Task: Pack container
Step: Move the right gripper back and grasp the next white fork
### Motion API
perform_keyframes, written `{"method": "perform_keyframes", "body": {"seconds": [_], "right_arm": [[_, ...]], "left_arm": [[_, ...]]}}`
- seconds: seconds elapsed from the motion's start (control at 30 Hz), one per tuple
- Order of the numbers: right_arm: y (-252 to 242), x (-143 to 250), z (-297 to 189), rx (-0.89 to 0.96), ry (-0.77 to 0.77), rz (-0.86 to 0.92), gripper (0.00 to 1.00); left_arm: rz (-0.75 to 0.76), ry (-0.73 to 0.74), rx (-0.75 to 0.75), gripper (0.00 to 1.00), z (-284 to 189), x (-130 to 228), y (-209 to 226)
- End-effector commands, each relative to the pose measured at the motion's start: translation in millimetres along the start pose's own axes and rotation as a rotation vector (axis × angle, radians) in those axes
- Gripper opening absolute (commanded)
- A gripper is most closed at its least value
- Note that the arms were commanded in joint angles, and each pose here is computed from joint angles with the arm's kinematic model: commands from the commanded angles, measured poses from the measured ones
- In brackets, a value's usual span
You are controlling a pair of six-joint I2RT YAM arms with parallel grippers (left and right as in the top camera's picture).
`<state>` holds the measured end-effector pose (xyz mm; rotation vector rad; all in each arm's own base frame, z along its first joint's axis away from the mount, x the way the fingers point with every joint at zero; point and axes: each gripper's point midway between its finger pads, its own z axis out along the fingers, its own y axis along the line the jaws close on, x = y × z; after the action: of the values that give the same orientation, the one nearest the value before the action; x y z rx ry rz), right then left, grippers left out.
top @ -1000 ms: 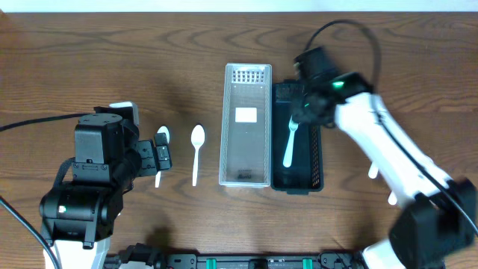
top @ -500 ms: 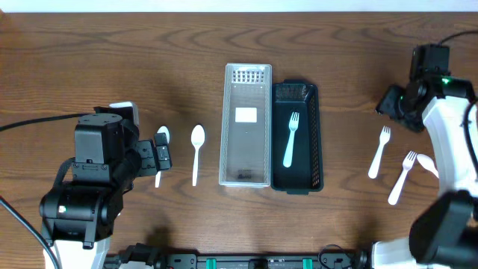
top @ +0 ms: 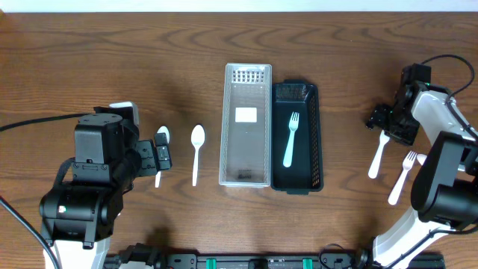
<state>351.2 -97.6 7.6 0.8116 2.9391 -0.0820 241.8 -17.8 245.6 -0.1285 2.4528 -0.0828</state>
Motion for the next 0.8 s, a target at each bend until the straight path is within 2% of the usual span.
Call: {"method": "perform_keyframes", "body": {"seconds": [0.0,0.27,0.3,0.47,0.67,0.77], "right_arm": [[-3.1,2.1,13.1,0.002,0.03,-0.01,0.77],[-4.4,10.9,33.2,0.017,0.085,-0.012,0.75],[-4.5,11.1,33.1,0.017,0.086,-0.012,0.73],[-4.9,12.8,33.0,0.019,0.093,-0.012,0.49],[-5.1,13.4,32.9,0.019,0.095,-0.012,0.34],[-5.0,13.6,32.9,0.019,0.096,-0.008,0.32]], "left_arm": [[-0.006,-0.02,-0.008,0.98,-5.3,-5.5,1.7],[-0.006,-0.02,-0.008,0.98,-5.3,-5.6,1.7],[-0.006,-0.02,-0.008,0.98,-5.3,-5.6,1.7],[-0.006,-0.021,-0.008,0.98,-5.3,-5.7,1.7],[-0.006,-0.021,-0.008,0.98,-5.3,-5.7,1.7],[-0.006,-0.021,-0.008,0.98,-5.3,-5.7,1.7]]}}
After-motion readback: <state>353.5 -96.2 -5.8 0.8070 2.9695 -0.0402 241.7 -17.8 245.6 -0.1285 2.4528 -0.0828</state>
